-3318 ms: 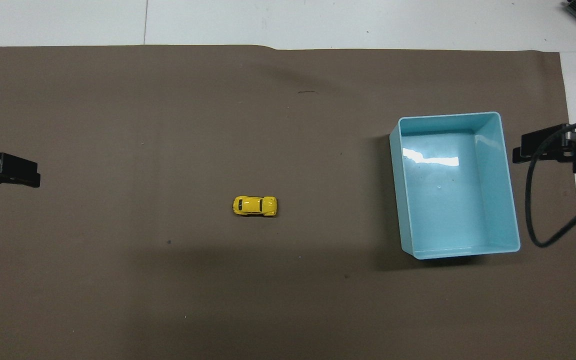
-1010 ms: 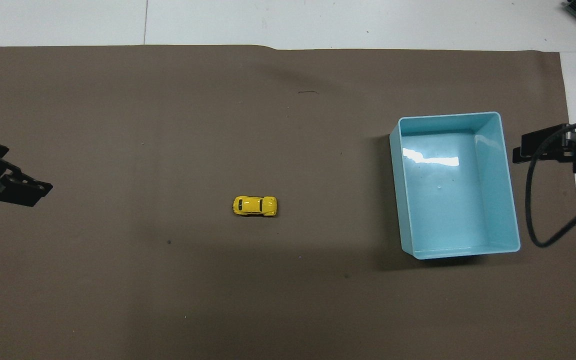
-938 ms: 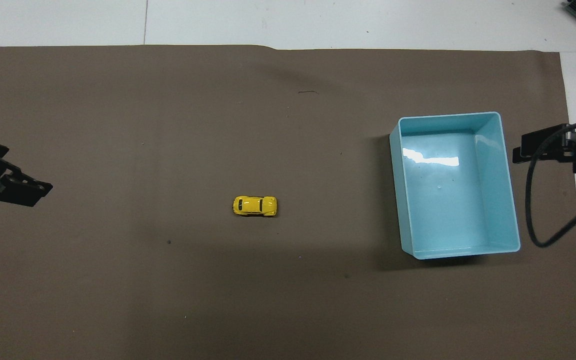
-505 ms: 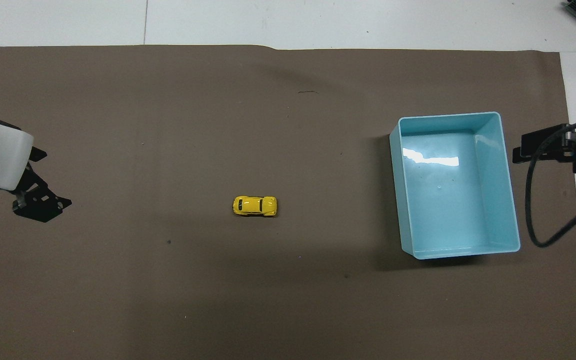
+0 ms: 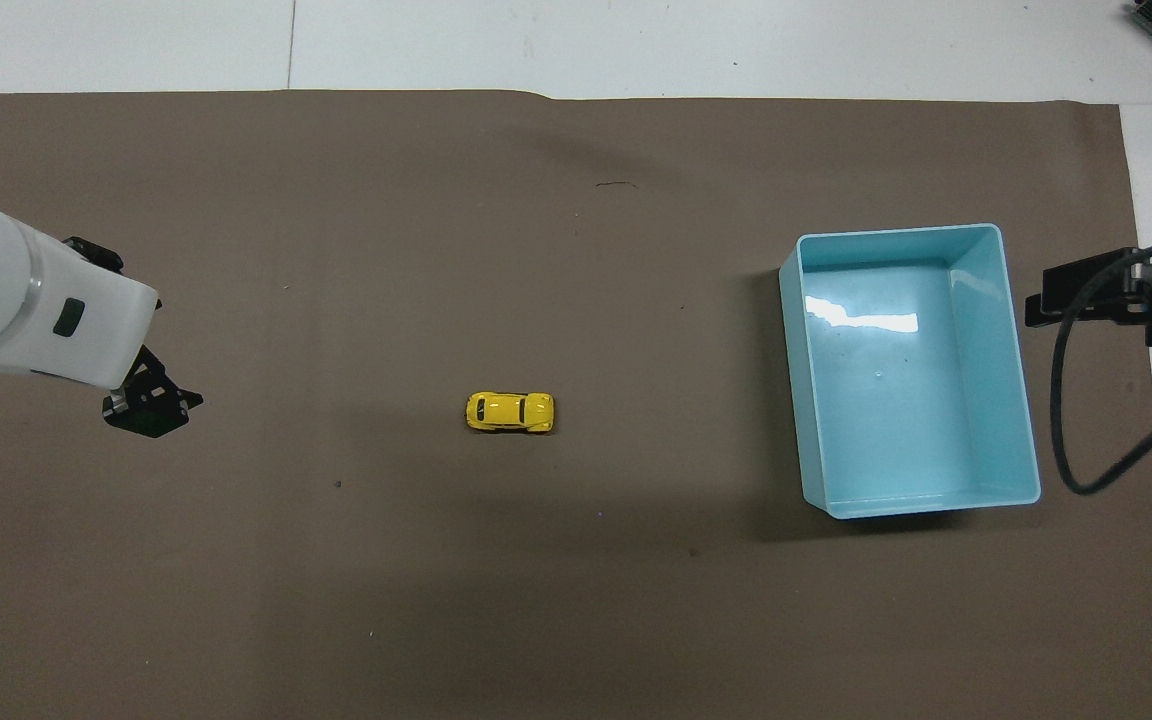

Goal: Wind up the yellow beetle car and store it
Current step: 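Move the left gripper toward the yellow toy car, then lower the left gripper onto the yellow car and grip it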

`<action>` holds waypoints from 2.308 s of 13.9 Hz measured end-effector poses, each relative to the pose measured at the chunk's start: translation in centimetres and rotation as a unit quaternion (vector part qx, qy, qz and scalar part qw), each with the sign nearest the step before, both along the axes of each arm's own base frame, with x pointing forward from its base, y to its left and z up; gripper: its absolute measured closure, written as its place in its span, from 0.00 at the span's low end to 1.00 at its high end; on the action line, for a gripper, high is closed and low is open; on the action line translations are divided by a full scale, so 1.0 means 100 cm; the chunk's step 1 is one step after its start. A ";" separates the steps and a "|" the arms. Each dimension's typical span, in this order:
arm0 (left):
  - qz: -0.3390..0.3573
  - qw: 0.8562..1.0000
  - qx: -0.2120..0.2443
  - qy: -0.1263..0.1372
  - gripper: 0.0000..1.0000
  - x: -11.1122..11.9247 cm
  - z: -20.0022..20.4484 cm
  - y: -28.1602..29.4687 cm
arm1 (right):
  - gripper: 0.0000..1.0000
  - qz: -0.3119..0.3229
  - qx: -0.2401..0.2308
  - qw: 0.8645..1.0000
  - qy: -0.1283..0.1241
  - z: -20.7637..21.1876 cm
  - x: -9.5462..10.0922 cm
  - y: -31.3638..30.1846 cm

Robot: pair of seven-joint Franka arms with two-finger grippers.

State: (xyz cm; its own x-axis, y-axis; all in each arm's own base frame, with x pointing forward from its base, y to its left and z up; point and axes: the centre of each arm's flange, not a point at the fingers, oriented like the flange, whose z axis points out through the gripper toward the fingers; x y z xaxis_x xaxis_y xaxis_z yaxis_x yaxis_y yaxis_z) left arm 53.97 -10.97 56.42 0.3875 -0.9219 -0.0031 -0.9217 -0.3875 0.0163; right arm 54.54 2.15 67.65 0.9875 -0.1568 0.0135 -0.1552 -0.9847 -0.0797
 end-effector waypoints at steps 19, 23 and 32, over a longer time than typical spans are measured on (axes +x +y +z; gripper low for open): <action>-0.144 0.988 -0.044 -0.031 0.00 -0.015 -0.198 -0.193 | 0.00 0.000 0.000 1.000 0.000 0.000 0.000 0.000; -0.153 0.986 -0.052 -0.032 0.00 -0.031 -0.219 -0.232 | 0.00 0.000 0.000 1.000 0.000 0.000 0.000 0.000; -0.125 0.991 -0.049 -0.016 0.34 -0.036 -0.246 -0.241 | 0.00 0.000 0.000 1.000 0.000 0.000 0.000 0.000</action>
